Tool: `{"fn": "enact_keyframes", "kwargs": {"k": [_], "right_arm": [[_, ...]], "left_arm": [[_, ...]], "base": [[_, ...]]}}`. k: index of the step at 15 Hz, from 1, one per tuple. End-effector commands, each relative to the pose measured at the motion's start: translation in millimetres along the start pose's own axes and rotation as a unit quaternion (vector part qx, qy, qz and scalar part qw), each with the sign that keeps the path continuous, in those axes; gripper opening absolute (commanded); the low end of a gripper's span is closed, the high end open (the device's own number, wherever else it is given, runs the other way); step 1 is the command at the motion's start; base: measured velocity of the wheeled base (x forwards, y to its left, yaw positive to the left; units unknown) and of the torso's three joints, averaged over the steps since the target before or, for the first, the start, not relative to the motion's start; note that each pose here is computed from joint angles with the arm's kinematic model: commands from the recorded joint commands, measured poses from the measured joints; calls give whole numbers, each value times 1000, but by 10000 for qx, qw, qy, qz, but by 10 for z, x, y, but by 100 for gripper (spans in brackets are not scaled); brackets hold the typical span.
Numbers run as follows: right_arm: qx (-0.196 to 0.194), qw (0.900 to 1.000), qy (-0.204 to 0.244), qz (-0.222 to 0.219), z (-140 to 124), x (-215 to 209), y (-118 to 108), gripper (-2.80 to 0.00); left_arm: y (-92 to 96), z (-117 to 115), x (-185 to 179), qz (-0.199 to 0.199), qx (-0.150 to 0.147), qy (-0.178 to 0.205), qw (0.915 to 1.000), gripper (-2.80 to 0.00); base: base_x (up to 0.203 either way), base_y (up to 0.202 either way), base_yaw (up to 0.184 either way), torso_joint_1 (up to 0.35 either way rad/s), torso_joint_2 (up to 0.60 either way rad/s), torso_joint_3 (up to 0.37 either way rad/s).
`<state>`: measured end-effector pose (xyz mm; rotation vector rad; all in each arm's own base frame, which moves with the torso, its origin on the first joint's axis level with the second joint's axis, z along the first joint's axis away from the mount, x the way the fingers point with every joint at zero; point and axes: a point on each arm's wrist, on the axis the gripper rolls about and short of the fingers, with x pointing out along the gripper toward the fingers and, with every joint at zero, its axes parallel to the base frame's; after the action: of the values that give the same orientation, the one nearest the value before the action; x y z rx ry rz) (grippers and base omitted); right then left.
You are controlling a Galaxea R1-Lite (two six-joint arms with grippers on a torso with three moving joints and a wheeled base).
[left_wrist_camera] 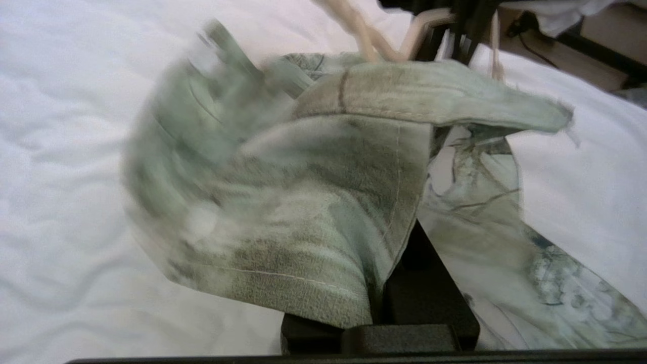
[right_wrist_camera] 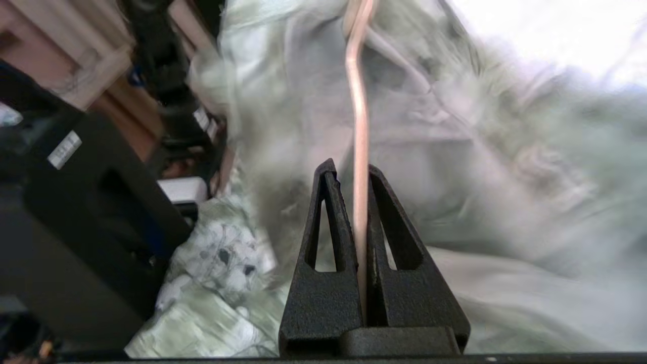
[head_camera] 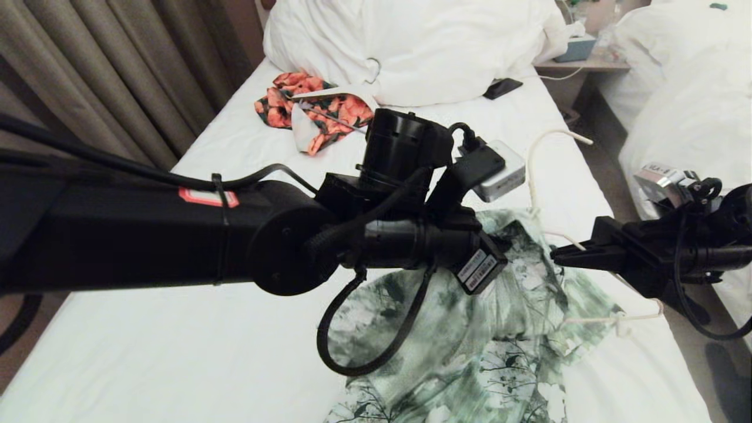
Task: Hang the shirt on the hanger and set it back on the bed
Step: Hook the other side of the shirt onto the hanger
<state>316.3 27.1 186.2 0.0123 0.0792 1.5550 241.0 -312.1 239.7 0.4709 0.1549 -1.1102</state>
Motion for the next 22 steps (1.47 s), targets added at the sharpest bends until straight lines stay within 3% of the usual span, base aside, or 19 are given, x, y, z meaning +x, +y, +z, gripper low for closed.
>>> {"fn": "enact_keyframes", "kwargs": {"k": [1, 3, 10, 16, 18, 19, 22], "right_arm": [[-2, 10000, -42, 43, -7, 6, -1, -280], [0, 10000, -42, 42, -9, 6, -3, -280], [-84, 9999, -50, -63, 71, -63, 56, -280], [588, 9982, -50, -140, 115, -127, 251, -280], [572, 9982, -52, -158, 124, -137, 213, -280], [563, 9983, -53, -164, 124, -141, 208, 0], [775, 9968, -56, -175, 201, -153, 251, 0]], "left_arm": [[-33, 5, -12, -65, -6, 95, 9999, -280], [-72, 16, -66, -171, 7, 262, 9995, -280], [-61, 64, -147, -150, 5, 163, 9998, -280], [-64, 99, -204, -142, 2, 101, 9998, -280], [-63, 102, -204, -140, 3, 96, 9999, -280], [-64, 99, -204, -142, 2, 101, 9998, -280], [-62, 100, -208, -139, -2, 100, 9999, -280]], "base": [[0, 0, 0, 0, 0, 0], [0, 0, 0, 0, 0, 0], [0, 0, 0, 0, 0, 0], [0, 0, 0, 0, 0, 0], [0, 0, 0, 0, 0, 0], [0, 0, 0, 0, 0, 0], [0, 0, 0, 0, 0, 0]]}}
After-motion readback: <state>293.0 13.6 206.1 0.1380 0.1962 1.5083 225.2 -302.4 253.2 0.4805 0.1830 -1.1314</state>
